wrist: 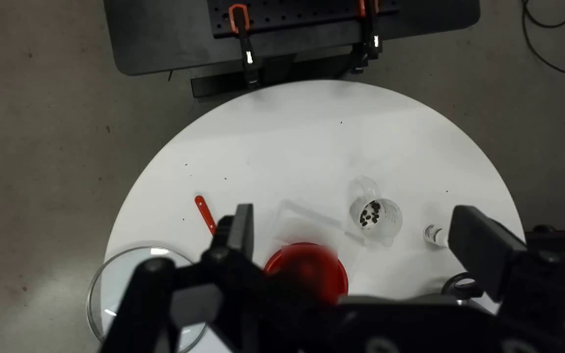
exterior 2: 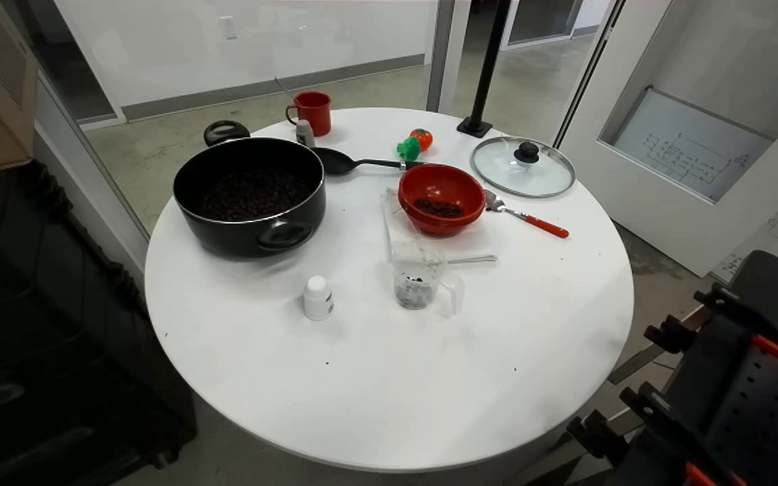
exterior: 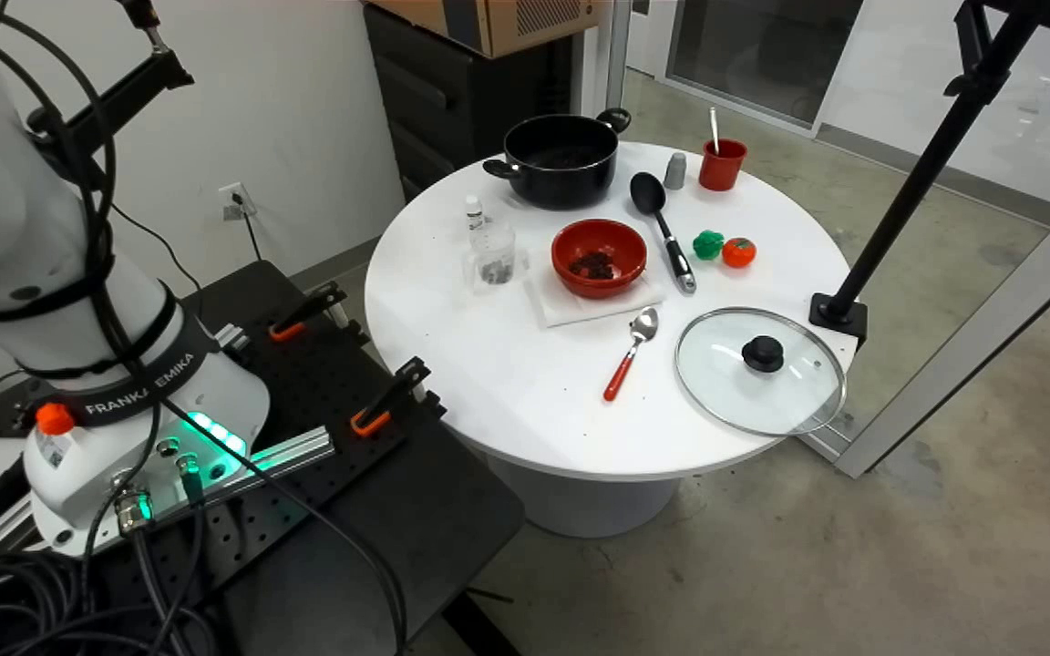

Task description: Pour the beans from the jar into the red bowl

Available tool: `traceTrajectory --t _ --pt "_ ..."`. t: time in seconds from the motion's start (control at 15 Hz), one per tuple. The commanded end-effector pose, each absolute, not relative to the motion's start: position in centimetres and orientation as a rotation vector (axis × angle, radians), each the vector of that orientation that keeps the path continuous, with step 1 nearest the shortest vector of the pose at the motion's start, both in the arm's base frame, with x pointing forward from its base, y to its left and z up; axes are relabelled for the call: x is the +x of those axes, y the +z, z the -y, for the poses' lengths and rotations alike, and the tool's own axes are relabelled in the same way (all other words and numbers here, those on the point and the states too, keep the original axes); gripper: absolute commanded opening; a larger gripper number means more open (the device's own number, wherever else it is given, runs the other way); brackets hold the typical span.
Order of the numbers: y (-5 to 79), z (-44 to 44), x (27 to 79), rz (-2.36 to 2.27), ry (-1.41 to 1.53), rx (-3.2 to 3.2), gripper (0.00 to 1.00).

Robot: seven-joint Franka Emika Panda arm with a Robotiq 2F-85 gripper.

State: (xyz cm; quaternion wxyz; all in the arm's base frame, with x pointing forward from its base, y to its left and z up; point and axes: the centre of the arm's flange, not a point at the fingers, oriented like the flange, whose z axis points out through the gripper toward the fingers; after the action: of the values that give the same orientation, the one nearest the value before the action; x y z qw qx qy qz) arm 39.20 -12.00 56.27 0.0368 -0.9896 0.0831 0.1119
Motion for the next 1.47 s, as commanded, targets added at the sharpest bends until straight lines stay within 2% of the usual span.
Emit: traceTrajectory --t 0.0,0.4,0.67,1.07,1.4 --pt "55.2 11.9 39.0 -0.242 0.283 -3.039 1.00" --pt "48.3 12.5 39.5 -0.154 -0.041 -3.077 1.00" --pt "40.8 12.6 37.8 -0.010 -0.190 -3.109 1.00" --pt "28.6 10.5 34.0 0.106 -0.238 -3.114 1.00" --pt "22.8 8.6 34.2 0.228 -0.173 -3.133 1.00"
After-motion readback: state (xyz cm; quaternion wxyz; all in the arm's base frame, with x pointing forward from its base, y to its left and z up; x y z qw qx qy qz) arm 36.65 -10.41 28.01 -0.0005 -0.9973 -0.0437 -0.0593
